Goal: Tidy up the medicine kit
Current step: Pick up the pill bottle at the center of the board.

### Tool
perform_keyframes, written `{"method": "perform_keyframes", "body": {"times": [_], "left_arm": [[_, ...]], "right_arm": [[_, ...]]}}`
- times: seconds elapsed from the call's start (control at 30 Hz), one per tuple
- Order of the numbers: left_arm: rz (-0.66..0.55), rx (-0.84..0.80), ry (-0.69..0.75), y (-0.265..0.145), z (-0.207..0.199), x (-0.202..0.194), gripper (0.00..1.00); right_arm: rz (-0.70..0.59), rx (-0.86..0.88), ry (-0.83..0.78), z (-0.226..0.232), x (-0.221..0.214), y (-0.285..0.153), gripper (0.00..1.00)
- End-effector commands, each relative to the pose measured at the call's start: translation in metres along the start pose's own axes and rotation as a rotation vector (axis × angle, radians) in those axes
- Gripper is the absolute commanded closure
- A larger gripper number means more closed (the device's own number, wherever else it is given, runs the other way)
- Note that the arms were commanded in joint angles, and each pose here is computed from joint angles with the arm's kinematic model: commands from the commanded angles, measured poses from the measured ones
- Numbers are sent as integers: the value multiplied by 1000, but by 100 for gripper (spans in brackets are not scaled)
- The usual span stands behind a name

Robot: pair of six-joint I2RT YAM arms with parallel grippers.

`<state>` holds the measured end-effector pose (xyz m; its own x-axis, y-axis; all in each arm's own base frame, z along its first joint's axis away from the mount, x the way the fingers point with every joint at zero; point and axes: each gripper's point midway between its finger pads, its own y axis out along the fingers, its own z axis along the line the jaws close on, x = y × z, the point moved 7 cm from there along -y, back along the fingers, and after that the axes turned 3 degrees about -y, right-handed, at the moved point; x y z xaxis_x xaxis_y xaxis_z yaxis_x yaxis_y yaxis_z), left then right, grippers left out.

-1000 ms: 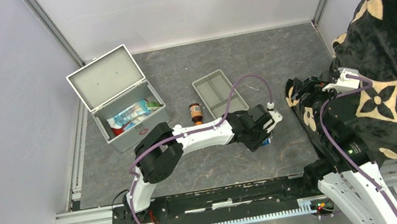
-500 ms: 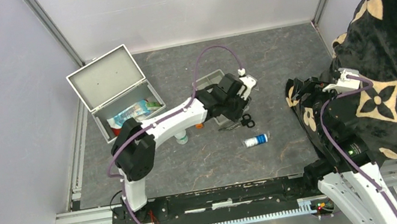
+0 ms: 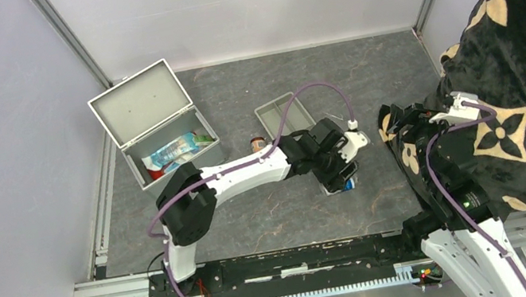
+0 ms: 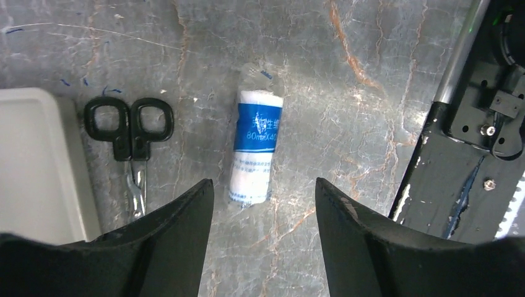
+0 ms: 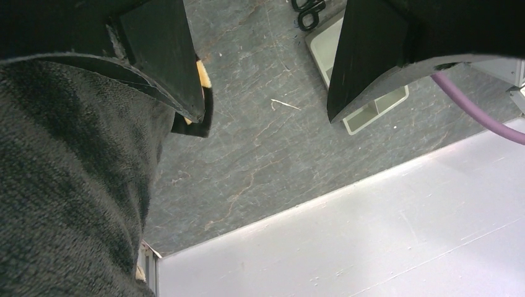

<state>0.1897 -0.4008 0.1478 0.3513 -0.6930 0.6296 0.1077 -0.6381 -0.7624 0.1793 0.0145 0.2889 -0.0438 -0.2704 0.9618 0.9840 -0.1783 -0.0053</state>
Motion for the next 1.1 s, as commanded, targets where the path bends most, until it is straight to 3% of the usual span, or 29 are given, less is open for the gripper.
{"method": "perform_keyframes", "body": {"times": [0.0, 0.47, 0.83, 1.07], "left_arm": [[2, -42, 64, 23, -1, -4, 32], [67, 27, 61, 63, 10, -21, 34], [62, 52, 71, 52, 10, -18, 60], [-23, 119, 108, 16, 17, 4, 65]], "right_arm": [[-28, 7, 16, 2, 11, -2, 21], [-20, 15, -9, 3, 13, -1, 20], [-15, 15, -17, 4, 10, 1, 20], [-18, 7, -23, 2, 11, 0, 20]]}}
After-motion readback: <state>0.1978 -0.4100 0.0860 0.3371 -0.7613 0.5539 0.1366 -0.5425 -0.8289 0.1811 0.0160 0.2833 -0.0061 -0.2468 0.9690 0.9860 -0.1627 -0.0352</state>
